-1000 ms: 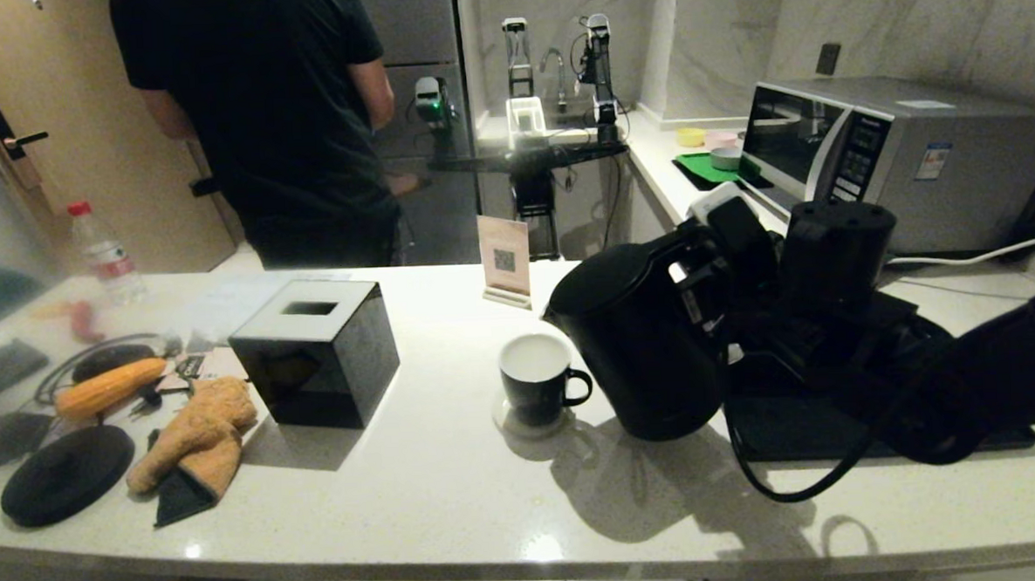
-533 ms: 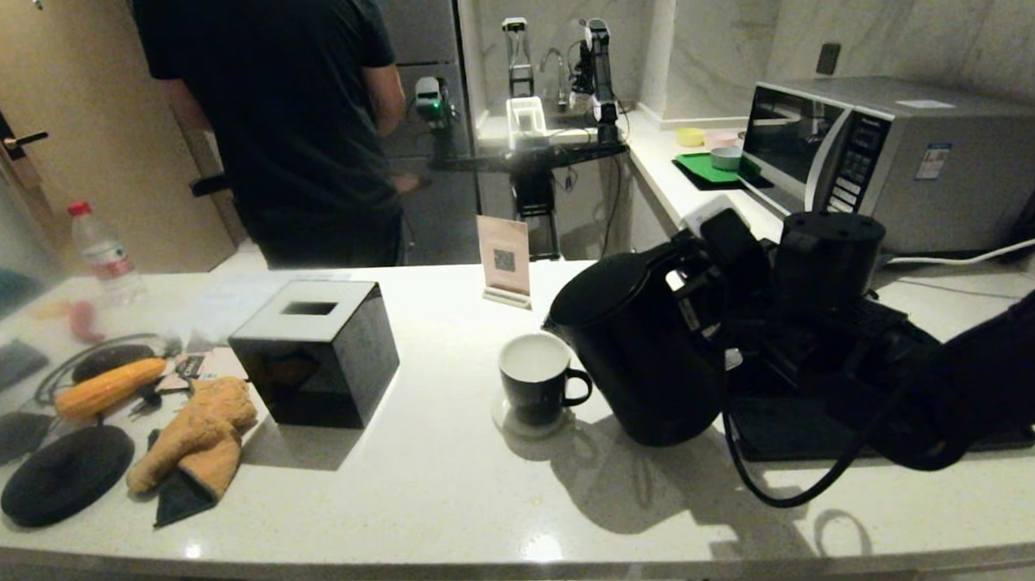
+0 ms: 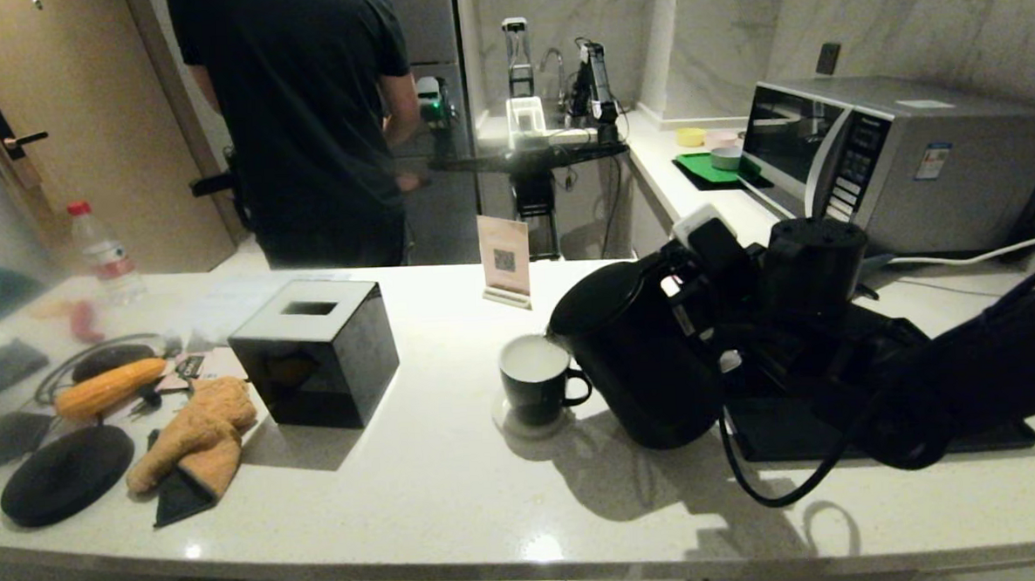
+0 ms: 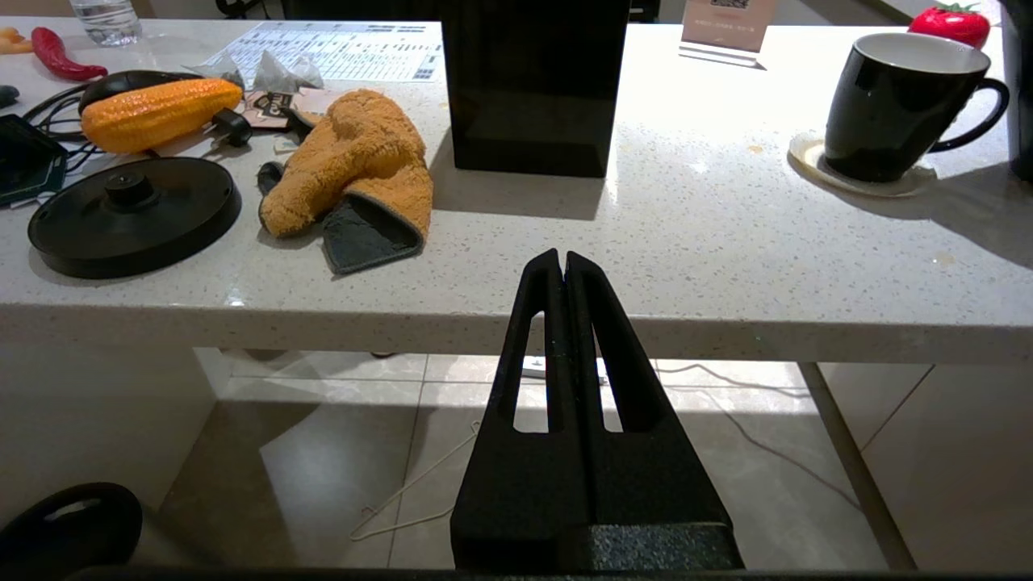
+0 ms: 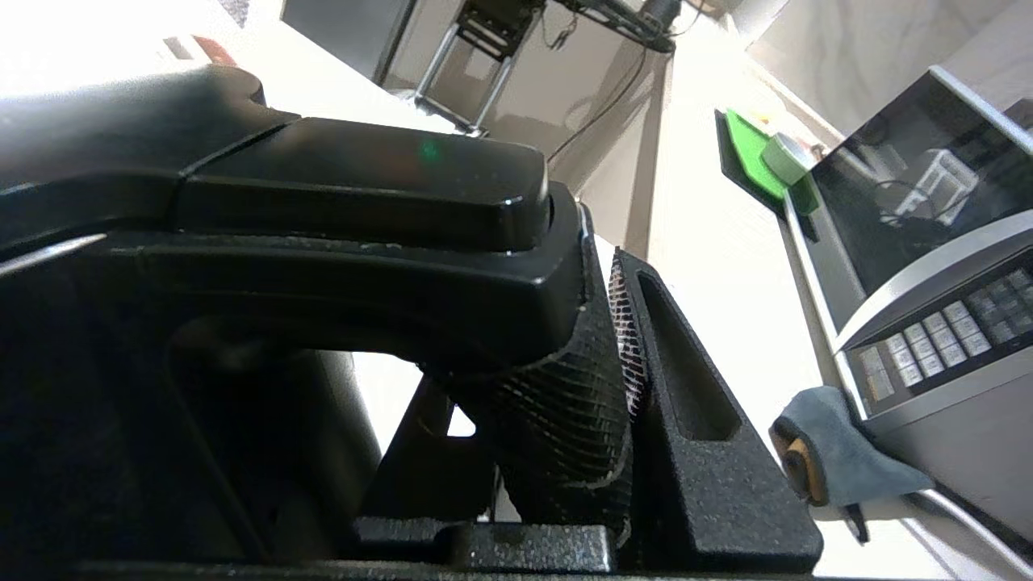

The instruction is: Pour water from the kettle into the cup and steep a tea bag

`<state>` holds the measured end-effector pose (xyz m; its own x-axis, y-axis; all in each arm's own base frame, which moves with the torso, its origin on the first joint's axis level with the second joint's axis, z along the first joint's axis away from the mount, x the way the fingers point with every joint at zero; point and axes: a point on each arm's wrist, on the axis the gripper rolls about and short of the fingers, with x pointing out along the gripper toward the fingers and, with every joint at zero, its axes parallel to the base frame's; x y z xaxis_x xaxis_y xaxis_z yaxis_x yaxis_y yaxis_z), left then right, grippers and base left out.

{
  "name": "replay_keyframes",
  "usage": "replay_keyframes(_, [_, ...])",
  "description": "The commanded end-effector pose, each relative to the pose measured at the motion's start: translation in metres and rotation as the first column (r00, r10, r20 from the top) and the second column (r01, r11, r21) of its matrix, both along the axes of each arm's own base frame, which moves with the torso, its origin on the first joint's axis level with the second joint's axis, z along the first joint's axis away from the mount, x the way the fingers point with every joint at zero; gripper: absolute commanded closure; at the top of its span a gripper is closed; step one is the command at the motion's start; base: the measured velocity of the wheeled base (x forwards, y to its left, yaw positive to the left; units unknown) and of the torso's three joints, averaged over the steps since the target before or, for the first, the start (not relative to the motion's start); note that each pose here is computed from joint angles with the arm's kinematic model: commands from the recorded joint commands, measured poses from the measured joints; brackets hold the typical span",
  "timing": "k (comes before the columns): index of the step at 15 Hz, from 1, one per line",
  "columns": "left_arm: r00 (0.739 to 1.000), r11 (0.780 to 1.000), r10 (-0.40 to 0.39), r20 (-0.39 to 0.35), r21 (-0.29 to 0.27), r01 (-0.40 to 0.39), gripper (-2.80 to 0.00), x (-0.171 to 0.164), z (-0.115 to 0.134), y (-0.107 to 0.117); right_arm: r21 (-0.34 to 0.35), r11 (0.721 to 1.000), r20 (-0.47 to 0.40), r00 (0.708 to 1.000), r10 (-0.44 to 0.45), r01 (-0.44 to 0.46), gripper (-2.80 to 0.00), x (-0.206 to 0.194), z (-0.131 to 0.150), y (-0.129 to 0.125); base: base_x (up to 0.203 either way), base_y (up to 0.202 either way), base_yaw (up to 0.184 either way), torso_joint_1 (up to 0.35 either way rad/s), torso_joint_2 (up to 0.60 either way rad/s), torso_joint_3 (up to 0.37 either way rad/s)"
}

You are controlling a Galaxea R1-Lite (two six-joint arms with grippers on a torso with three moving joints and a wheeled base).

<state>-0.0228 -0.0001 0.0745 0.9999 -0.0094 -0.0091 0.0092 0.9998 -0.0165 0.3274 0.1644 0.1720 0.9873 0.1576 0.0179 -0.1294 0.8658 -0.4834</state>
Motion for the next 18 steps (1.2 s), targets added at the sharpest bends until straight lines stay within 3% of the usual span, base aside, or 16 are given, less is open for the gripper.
replay_keyframes(1, [1.0,1.0,0.0,0.0,0.0,0.0,0.0,0.0,0.0,0.0,-0.014,1.0,0.015,1.0,-0.004,0.004,0.0,0.0042,-0.0006,0.0015,0.0,0.0,0.0,0.0,0.0,0.0])
replay_keyframes(18, [1.0,1.0,0.0,0.0,0.0,0.0,0.0,0.0,0.0,0.0,-0.131,0.991,0.034,0.999,-0.003,0.007,0.0,0.0071,-0.0025,0.003,0.0,0.0,0.0,0.0,0.0,0.0])
